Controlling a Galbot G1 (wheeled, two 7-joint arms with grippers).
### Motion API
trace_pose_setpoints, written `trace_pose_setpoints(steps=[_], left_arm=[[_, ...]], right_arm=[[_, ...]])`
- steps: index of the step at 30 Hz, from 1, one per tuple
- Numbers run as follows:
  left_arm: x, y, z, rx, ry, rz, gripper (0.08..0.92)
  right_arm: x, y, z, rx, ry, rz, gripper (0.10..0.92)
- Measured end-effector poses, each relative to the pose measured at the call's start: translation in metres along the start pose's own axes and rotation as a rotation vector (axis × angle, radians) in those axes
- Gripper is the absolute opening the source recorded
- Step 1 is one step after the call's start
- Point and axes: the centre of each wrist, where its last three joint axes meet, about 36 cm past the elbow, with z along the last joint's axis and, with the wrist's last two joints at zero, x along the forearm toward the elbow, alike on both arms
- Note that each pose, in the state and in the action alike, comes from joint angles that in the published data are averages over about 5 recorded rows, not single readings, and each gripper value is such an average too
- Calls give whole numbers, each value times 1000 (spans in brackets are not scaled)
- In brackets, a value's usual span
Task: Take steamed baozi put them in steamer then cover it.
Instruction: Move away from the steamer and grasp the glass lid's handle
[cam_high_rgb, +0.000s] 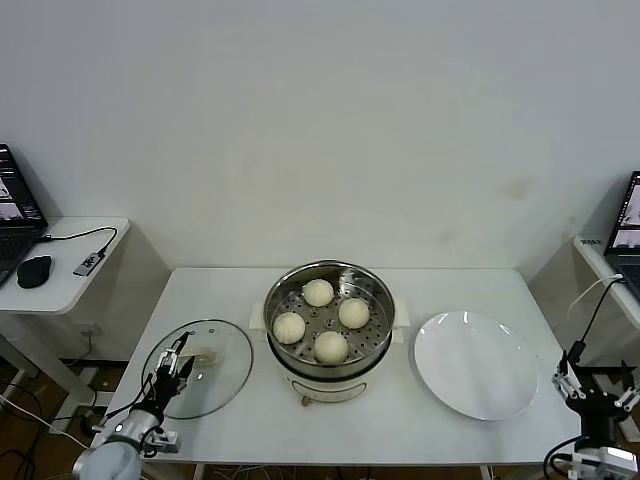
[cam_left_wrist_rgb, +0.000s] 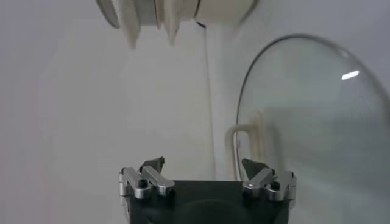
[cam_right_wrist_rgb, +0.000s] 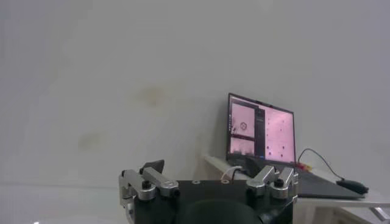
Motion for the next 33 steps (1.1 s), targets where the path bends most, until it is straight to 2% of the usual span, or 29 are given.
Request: trace_pose_setpoints(steps=[8,14,22,33], left_arm=[[-23,-5,5,2,15,7,823],[-30,-7,8,13,21,9,801],[-36,-13,9,37,26,24,584],[-43,-21,12,77,39,11,264]], right_arm=[[1,5,6,2,17,-5,823],[2,8,11,7,28,-12,823],[1,11,14,9,33,-19,823],[4,12,15,13,38,-24,823]])
